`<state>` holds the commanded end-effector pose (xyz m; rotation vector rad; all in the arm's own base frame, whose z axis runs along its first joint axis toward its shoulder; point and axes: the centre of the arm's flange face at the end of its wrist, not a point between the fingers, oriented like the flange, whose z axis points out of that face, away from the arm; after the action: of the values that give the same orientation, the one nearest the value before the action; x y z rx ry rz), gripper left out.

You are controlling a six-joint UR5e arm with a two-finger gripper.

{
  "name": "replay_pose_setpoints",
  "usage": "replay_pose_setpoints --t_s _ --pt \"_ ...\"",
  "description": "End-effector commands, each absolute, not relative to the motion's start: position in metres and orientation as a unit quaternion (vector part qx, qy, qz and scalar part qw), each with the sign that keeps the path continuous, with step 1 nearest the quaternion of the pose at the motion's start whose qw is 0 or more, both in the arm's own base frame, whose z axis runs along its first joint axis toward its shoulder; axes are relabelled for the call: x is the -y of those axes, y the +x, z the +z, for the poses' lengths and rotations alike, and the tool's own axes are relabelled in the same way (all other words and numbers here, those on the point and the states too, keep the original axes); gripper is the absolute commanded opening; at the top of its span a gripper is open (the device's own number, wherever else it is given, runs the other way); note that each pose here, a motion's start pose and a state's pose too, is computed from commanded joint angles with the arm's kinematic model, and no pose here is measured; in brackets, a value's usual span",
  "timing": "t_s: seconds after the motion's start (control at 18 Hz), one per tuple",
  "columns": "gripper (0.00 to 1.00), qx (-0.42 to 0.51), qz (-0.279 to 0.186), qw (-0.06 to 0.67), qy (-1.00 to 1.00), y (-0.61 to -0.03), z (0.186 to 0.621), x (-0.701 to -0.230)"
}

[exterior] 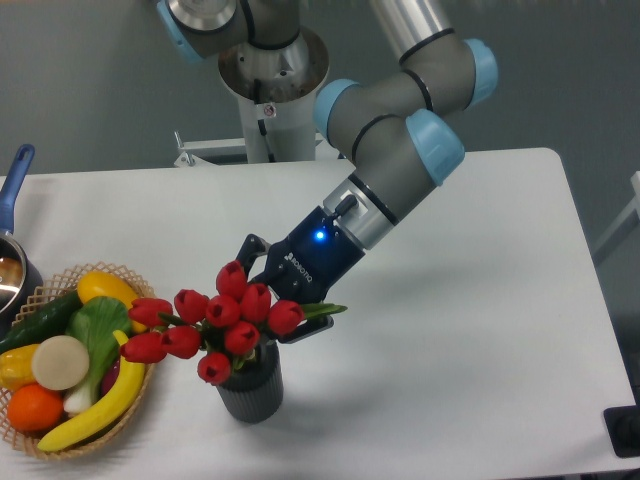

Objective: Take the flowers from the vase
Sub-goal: 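Lift the gripped tulips straight up out of the grey vase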

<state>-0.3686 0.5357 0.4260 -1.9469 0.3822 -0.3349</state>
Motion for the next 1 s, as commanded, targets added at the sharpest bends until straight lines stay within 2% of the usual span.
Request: replay_pose_setpoints --t_s 0.61,1.0 --pt "0.45 -0.121 -0.145 0.552 -0.812 -0.366 0.498 -0.534" --pt "0.44 -0.103 -0.147 0.557 -0.811 -0.373 0.521 -0.532"
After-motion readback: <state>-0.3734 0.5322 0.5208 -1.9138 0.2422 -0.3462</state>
